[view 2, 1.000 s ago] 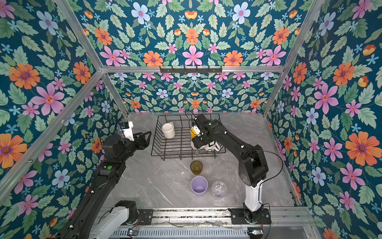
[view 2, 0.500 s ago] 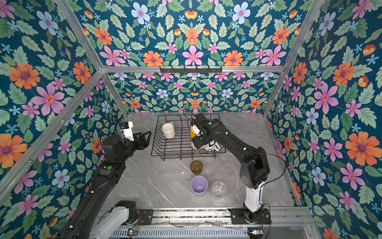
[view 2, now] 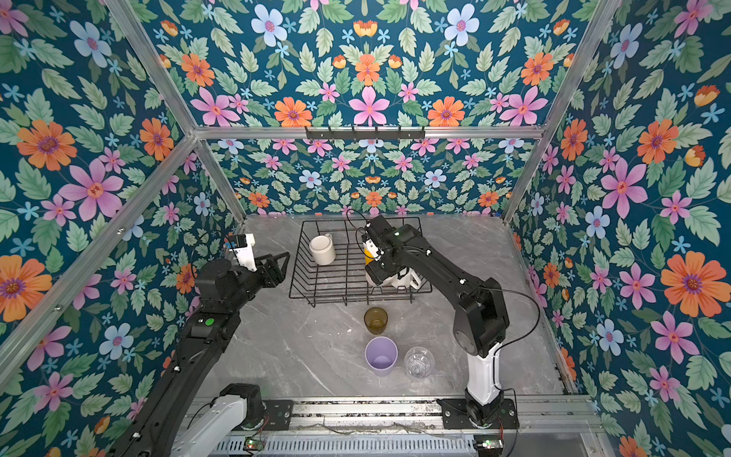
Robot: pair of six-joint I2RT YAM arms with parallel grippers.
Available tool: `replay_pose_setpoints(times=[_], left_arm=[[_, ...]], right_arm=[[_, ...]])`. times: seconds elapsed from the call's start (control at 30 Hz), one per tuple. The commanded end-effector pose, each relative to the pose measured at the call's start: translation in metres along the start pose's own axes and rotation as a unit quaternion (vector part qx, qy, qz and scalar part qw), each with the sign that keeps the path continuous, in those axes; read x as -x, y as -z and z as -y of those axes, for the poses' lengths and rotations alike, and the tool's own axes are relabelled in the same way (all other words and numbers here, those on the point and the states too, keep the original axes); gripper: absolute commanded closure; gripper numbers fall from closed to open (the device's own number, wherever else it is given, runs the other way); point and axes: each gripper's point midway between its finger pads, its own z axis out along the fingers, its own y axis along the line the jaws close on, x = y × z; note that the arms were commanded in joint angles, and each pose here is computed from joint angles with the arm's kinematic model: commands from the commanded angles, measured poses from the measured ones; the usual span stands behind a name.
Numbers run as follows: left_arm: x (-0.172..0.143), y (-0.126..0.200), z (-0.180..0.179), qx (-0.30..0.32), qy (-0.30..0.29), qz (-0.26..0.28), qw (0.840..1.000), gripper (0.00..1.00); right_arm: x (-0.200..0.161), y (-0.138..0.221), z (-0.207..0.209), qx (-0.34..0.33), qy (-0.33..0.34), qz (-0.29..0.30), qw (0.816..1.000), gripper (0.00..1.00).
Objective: Load cups into a dish rack
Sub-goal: Pick up the cup from the bottom-center of the table.
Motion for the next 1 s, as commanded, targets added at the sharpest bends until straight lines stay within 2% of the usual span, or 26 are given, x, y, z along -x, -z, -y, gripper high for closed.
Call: replay_pose_setpoints(times=[0.0, 0.6, 0.97], left_arm=[[0.000, 0.001, 0.000, -0.002, -0.006, 0.000, 1.000, 0.33], [0.001, 0.003, -0.001, 0.000, -0.006, 0.004, 1.000, 0.32], [0.002, 0.003, -0.001, 0.001, -0.006, 0.005, 1.000, 0.32]], right_arm=[[-0.002, -0.002, -0.002, 0.003, 0.008, -0.012, 1.000, 0.71], [0.004, -0.031, -0.001, 0.002, 0.014, -0.043, 0.999, 0.66], [0.002, -0.005, 0.006, -0.019, 0.024, -0.036, 0.999, 0.71]])
